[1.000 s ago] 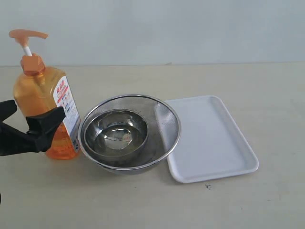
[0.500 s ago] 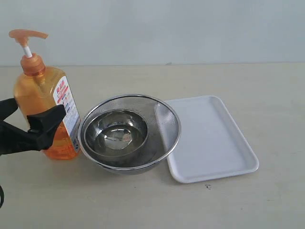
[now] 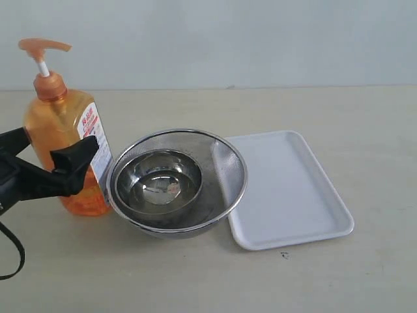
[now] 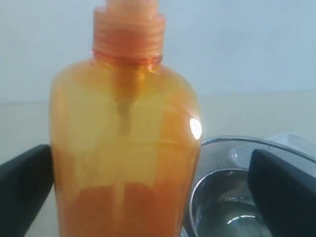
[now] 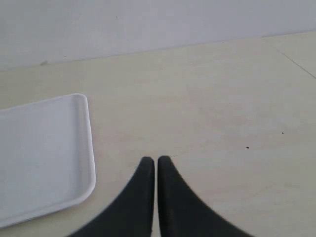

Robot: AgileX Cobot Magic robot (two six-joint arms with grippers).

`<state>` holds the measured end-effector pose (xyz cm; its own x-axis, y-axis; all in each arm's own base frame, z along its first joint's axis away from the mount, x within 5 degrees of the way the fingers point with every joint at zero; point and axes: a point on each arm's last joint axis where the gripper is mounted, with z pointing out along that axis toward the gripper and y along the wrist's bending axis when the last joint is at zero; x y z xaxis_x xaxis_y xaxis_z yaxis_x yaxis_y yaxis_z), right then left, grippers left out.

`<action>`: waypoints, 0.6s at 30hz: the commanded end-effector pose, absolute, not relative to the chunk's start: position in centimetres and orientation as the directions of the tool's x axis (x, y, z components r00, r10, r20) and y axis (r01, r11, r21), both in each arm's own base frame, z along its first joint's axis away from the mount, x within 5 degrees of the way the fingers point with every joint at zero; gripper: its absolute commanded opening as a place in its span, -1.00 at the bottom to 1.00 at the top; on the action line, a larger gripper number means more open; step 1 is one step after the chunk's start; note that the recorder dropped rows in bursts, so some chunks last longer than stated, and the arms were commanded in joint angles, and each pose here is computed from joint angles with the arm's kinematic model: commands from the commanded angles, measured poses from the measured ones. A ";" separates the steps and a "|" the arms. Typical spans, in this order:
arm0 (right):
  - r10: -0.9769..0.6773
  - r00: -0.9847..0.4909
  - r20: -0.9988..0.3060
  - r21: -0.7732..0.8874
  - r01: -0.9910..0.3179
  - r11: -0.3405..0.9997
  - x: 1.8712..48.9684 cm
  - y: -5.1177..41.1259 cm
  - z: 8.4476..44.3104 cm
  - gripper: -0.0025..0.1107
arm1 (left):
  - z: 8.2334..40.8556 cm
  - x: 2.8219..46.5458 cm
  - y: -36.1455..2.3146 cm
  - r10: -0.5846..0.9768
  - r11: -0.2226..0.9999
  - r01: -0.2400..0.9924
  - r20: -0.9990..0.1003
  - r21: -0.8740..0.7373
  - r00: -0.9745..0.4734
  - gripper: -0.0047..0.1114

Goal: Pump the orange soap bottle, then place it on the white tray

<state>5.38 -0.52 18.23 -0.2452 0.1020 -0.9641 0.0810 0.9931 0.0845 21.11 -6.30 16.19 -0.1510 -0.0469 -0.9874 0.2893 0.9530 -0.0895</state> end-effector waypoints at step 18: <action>0.095 -0.234 -0.968 0.078 0.080 0.994 5.4 -0.5 18.3 -0.96 | 15.7 23.7 -6.4 -0.028 0.973 0.226 -0.991 -0.058 -0.131 0.87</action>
